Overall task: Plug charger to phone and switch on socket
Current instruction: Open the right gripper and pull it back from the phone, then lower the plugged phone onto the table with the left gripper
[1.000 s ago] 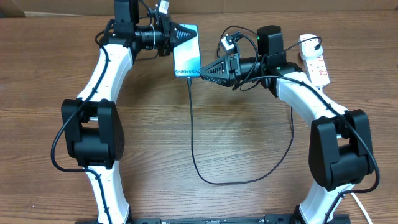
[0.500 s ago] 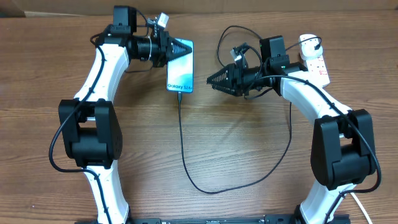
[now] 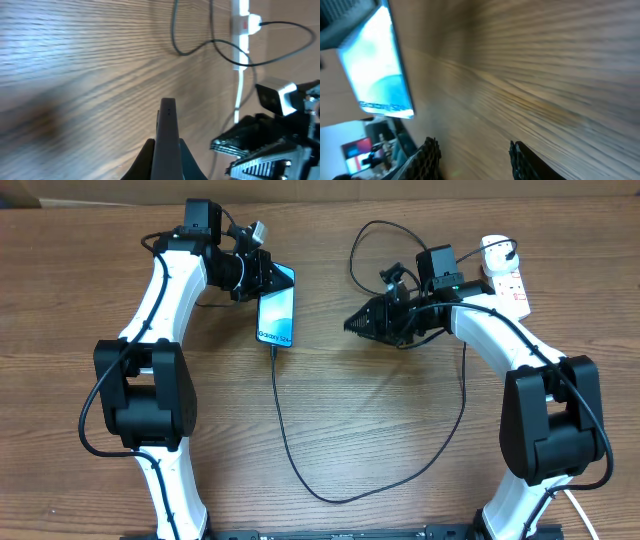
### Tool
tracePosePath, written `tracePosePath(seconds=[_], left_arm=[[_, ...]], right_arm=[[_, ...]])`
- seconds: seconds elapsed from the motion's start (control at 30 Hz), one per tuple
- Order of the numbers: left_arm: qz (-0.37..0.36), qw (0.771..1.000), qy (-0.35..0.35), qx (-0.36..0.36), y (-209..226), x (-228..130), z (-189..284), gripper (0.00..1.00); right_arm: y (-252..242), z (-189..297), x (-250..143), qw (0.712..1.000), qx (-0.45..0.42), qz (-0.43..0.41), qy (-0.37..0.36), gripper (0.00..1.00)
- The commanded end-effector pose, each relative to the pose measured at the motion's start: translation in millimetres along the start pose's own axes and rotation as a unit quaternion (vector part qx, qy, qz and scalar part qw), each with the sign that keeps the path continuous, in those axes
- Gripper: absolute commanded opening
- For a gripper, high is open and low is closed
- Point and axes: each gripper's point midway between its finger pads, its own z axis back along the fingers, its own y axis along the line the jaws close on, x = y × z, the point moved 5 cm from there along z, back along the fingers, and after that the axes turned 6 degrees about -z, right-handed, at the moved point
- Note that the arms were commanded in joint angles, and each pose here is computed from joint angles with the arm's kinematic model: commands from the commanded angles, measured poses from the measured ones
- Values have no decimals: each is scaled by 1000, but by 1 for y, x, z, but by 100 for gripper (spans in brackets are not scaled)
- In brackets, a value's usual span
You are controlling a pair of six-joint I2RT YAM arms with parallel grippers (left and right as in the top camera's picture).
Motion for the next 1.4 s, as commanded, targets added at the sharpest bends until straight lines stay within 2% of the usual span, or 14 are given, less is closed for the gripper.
tracePosePath(seconds=[0.0, 0.17, 0.63, 0.83, 1.37], left_arm=[[-16, 999, 1, 35, 15, 2, -5, 4], [4, 999, 18, 45, 34, -4, -21, 4], [47, 993, 38, 106, 74, -13, -43, 4], [72, 988, 28, 135, 81, -11, -42, 4], [64, 985, 33, 156, 78, -13, -48, 4]], right_arm=[[3, 13, 11, 998, -49, 22, -35, 45], [5, 22, 15, 995, -90, 25, -42, 45], [4, 24, 12, 994, -97, 26, -33, 46], [4, 24, 11, 994, -97, 26, -33, 46], [4, 24, 11, 994, -98, 25, -32, 46]])
